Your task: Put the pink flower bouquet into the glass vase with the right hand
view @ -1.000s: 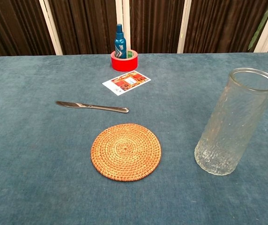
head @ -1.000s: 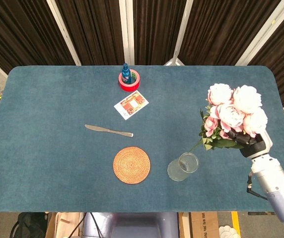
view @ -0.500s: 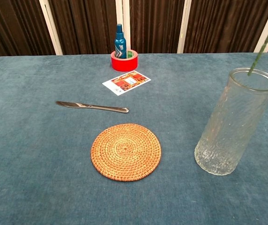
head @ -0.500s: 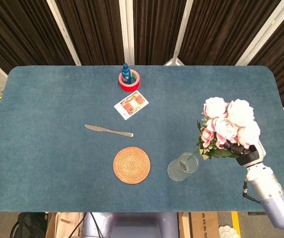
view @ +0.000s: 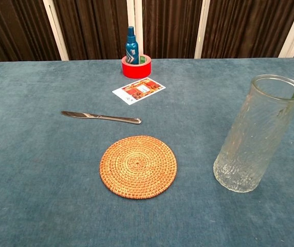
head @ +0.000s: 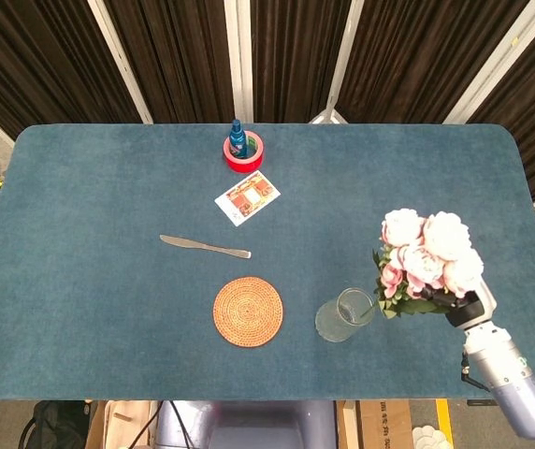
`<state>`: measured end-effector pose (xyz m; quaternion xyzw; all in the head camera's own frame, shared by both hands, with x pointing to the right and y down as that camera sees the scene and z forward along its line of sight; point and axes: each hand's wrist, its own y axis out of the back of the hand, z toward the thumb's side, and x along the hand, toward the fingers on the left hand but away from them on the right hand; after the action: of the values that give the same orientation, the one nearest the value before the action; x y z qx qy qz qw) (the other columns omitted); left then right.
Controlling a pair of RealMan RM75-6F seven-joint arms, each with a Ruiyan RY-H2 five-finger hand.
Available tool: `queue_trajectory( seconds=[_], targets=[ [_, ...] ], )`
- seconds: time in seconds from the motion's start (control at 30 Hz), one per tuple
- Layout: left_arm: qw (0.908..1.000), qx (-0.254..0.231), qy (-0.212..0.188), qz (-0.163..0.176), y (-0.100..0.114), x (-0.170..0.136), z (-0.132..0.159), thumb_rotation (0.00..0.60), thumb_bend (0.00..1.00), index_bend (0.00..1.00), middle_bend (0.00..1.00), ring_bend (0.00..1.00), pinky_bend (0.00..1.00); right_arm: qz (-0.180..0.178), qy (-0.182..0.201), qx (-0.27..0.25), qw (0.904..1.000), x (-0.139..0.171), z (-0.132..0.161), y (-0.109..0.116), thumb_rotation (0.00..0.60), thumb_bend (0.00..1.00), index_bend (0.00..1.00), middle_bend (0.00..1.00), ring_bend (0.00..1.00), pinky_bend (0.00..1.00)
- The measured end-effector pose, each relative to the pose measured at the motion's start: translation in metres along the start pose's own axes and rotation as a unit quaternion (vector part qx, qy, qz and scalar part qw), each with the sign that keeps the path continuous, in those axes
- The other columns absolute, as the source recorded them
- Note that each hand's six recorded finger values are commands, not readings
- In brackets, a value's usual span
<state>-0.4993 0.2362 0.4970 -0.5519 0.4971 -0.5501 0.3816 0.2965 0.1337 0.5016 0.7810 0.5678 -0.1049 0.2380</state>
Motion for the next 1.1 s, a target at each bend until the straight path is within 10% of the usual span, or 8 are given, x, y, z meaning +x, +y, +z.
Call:
queue_trajectory(
  seconds=[0.4,1.1],
  targets=[
    [1.0,0.003,0.0,-0.002,-0.001,0.001,0.001,0.6,0.21,0.12,0.0,0.0,0.05,0.032,-0.019,0.012,0.9992,0.005,-0.037,-0.009,0.6,0.4,0.6,0.43,0.37,0.11],
    [1.0,-0.001,-0.002,-0.006,-0.001,0.0,0.0,0.6,0.21,0.12,0.0,0.0,0.05,0.099,-0.059,0.107,0.9876,0.013,-0.059,-0.01,0.6,0.13,0.16,0.11,0.04,0.0]
  ],
)
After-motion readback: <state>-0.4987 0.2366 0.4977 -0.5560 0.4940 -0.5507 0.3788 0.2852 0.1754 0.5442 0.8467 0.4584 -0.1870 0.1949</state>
